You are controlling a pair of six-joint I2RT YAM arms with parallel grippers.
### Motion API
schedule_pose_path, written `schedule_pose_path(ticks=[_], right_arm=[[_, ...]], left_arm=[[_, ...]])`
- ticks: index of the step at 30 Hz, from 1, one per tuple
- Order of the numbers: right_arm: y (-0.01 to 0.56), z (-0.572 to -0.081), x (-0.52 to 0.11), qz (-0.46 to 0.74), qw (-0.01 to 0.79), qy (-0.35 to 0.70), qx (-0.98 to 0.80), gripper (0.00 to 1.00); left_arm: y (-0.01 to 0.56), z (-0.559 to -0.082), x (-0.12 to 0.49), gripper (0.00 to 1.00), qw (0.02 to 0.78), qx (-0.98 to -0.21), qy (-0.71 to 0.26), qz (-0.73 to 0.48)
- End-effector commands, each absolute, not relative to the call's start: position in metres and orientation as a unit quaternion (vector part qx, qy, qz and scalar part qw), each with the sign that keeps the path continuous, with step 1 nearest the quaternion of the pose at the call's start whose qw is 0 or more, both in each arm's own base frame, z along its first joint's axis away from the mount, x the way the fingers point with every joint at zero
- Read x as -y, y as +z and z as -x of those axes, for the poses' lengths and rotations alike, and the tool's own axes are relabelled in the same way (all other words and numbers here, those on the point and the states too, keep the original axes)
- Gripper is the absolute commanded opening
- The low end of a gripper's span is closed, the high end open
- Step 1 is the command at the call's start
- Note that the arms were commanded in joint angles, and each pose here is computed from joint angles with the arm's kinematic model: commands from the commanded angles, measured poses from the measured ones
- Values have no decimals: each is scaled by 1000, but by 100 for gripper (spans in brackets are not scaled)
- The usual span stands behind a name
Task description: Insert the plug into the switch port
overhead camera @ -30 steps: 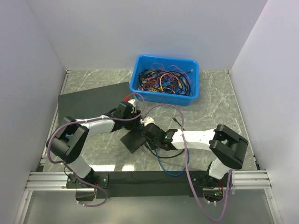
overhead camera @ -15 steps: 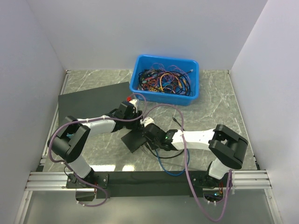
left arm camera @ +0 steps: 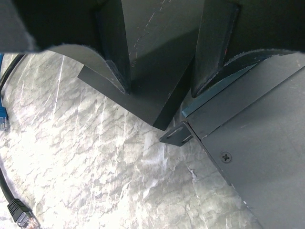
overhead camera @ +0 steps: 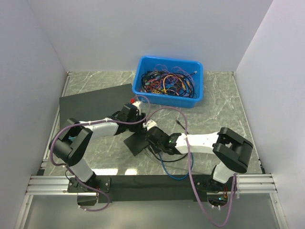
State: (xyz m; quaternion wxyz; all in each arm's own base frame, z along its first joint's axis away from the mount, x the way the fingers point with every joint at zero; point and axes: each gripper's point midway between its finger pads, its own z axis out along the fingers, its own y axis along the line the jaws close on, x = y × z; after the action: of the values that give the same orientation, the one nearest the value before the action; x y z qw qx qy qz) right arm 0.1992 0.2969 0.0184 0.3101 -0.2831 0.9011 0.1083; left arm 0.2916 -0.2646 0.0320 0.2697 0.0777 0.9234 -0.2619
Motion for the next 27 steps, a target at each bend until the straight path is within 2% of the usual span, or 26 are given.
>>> schedule_pose_path(ticks=[1,14,22,27], right_arm=[[74,-235,-347,252,422,190,-850,0],[112,-251,-365,259,483,238,-802,0],[137,-253,-388,311,509,275,-754,0],[145,-262,-391,342,529,262,-731,0]], left_arm=[[-11,-235,272,56,169,-944,-254,-127],[-28,-211,280,52,137,-943,-263,-149],[-30,-198,290,48,126,-940,-270,-168],[-33,-194,291,48,118,-942,-266,-166]])
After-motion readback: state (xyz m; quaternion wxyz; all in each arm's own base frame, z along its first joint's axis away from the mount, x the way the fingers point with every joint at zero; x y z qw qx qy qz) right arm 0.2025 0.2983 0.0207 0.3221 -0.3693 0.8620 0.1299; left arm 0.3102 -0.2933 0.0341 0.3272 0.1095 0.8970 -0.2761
